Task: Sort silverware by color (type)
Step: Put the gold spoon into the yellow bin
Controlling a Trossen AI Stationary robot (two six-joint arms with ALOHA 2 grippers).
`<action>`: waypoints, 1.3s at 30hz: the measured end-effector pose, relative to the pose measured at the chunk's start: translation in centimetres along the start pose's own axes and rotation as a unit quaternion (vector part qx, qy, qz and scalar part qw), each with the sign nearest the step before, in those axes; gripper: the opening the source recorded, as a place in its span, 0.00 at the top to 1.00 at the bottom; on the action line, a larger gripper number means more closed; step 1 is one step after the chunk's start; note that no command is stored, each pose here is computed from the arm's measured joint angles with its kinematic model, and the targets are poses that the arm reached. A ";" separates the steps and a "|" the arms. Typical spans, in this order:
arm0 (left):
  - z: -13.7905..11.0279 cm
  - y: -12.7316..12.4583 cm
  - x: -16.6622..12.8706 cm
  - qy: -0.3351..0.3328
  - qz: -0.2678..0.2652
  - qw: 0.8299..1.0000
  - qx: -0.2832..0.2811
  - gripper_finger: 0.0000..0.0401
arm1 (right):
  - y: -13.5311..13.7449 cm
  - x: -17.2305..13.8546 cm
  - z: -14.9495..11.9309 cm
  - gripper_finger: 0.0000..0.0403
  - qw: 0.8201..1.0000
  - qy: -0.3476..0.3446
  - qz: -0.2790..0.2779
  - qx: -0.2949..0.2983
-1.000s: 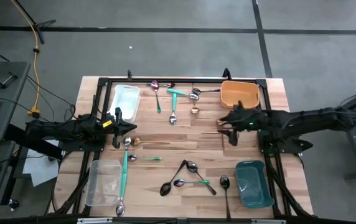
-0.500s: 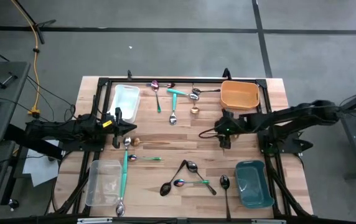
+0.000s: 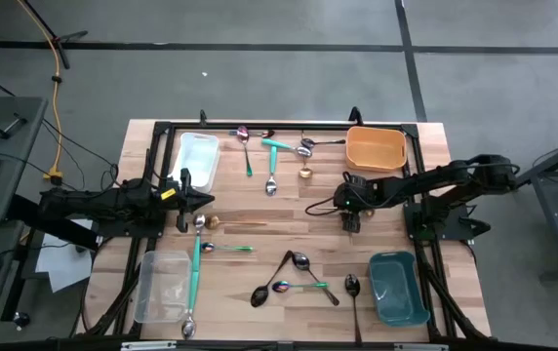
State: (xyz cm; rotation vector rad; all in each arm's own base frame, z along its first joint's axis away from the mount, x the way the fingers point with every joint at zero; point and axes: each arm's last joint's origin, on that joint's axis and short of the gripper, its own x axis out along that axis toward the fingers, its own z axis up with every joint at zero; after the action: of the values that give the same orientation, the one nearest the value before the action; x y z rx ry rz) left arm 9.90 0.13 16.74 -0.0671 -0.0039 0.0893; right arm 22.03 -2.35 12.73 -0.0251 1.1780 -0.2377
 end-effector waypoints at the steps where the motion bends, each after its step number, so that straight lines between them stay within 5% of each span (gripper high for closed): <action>1: 0.0 0.0 0.0 0.000 0.000 1.000 0.000 1.00 | 0.0 0.0 0.0 0.36 1.000 0.000 0.000 0.000; 8: 0.0 0.0 0.0 0.000 0.000 1.000 0.000 1.00 | 0.1 0.0 -0.1 0.45 1.000 0.002 0.009 0.020; 21: 0.0 0.0 0.0 0.000 0.000 1.000 0.000 1.00 | 0.3 0.1 -0.1 0.94 0.999 0.005 0.041 0.024; 30: 0.0 0.0 0.0 0.000 0.000 1.000 0.000 1.00 | 0.1 -0.5 0.7 0.93 0.999 0.015 0.035 0.013; 39: 0.0 0.0 0.0 0.000 0.000 1.000 0.000 1.00 | -0.2 -5.5 5.8 0.96 0.996 -0.073 0.048 -0.001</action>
State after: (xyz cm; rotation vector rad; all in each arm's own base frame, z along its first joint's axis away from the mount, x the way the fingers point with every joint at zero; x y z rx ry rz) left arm 9.90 0.13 16.74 -0.0670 -0.0045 0.0892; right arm 25.31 -2.06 19.95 0.0130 1.0316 -0.1467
